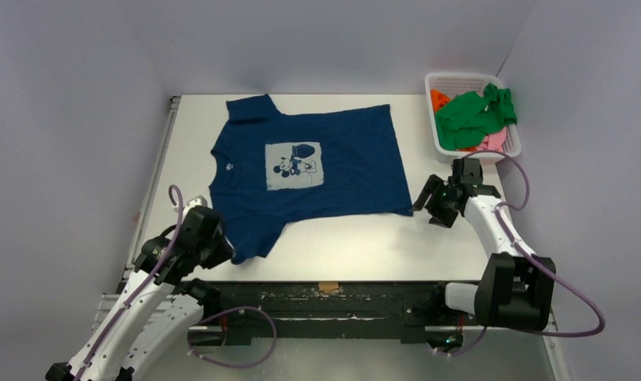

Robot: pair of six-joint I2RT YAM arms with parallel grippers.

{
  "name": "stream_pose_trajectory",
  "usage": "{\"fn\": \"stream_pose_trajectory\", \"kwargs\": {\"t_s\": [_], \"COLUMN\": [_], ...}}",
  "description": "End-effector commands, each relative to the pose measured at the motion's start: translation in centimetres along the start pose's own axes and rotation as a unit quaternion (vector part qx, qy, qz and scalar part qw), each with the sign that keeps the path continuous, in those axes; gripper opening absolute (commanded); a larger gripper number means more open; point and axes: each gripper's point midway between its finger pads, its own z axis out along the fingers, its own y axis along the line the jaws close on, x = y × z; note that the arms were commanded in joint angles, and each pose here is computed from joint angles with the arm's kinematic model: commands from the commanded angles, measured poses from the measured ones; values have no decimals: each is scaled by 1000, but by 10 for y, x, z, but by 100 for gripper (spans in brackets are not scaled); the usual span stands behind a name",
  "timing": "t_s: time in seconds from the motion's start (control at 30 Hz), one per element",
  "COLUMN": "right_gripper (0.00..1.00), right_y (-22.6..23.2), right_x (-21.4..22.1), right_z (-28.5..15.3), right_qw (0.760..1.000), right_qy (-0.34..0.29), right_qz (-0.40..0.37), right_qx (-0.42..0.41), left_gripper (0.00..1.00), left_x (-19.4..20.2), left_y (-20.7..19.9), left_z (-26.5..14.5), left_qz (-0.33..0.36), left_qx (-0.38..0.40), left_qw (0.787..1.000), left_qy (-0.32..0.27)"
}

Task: Fold and stack the t-shirts
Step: Flatten out the tshirt

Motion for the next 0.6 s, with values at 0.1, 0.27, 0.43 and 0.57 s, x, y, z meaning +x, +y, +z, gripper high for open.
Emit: {"fn": "stream_pose_trajectory", "kwargs": {"t_s": [0.1, 0.27, 0.43, 0.57], "right_gripper": [96, 97, 93, 85], "right_y": [4, 54, 128, 195], "right_x": [-29, -17, 37, 105], "right_z": [-55, -55, -27, 1], "right_qw": [993, 986, 968, 944], "right_qy": [-104, -113, -40, 18], "right_qz": [-34, -125, -215, -266], "right_qx": [34, -18, -123, -192], "left_gripper": [91, 100, 100, 100], "left_x": [32, -9, -47, -69], "left_y": [18, -2, -44, -61], "left_z": [-39, -41, -2, 35], "left_qz": [-23, 0, 3, -29], "left_qx": [-34, -7, 23, 42], "left_qw": [995, 1000, 999, 998], "left_qy": [92, 13, -42, -21]}}
